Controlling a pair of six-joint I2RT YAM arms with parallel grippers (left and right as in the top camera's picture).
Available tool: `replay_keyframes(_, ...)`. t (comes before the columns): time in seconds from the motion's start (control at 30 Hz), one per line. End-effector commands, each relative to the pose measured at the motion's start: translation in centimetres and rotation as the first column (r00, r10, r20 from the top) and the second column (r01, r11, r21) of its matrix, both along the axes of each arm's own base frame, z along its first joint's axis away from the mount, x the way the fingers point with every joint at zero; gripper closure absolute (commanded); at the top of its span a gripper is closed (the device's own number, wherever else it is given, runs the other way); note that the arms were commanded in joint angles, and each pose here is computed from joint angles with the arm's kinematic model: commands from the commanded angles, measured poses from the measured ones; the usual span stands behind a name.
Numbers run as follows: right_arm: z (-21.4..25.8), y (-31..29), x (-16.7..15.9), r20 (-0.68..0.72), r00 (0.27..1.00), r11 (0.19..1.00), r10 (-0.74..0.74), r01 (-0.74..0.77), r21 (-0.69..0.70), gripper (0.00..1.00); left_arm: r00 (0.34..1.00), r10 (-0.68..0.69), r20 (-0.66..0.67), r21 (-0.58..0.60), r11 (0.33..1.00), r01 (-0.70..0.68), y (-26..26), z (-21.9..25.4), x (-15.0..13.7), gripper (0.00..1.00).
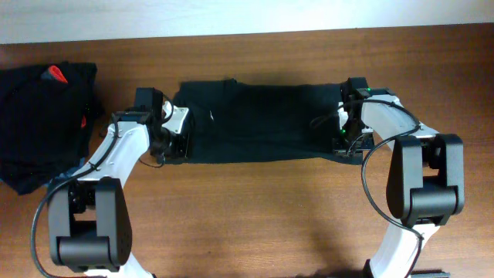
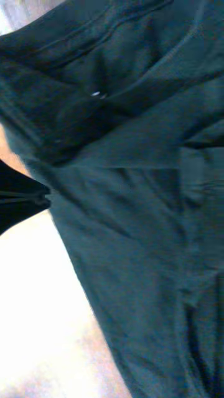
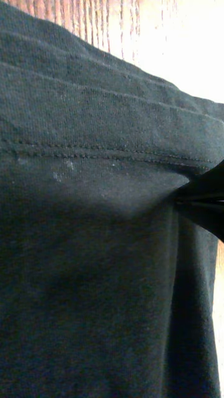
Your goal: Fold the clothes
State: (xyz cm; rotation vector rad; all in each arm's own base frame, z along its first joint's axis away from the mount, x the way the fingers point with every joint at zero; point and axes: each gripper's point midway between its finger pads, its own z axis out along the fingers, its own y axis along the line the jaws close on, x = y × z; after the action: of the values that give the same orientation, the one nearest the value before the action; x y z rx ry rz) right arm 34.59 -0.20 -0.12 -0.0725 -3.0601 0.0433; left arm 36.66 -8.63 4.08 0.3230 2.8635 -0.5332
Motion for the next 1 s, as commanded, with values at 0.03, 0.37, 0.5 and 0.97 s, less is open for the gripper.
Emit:
replay_keyframes(0.03,-0.6,-0.5,-0.8,-0.026,1.0,1.0,0.002,-0.003,-0.03,0.96,1.0,-0.027,0.0,0.003,1.0,0.027,0.0,-1.4,0.5,0.99)
replay_keyframes(0.37,-0.6,-0.5,-0.9,-0.031,1.0,1.0,0.002,-0.003,-0.031,0.96,0.941,0.327,0.087,0.31,0.889,-0.337,8.6,-3.6,3.5,0.99)
replay_keyframes(0.5,-0.6,-0.5,-0.9,-0.031,1.0,1.0,0.002,-0.003,-0.031,0.96,0.907,0.413,0.082,0.303,0.856,-0.418,10.1,-3.6,3.4,1.0)
replay_keyframes(0.97,-0.6,-0.6,-0.7,-0.022,1.0,1.0,0.0,-0.001,-0.031,0.9,0.929,0.36,-0.086,0.2,0.92,-0.338,7.4,-3.5,0.6,1.0)
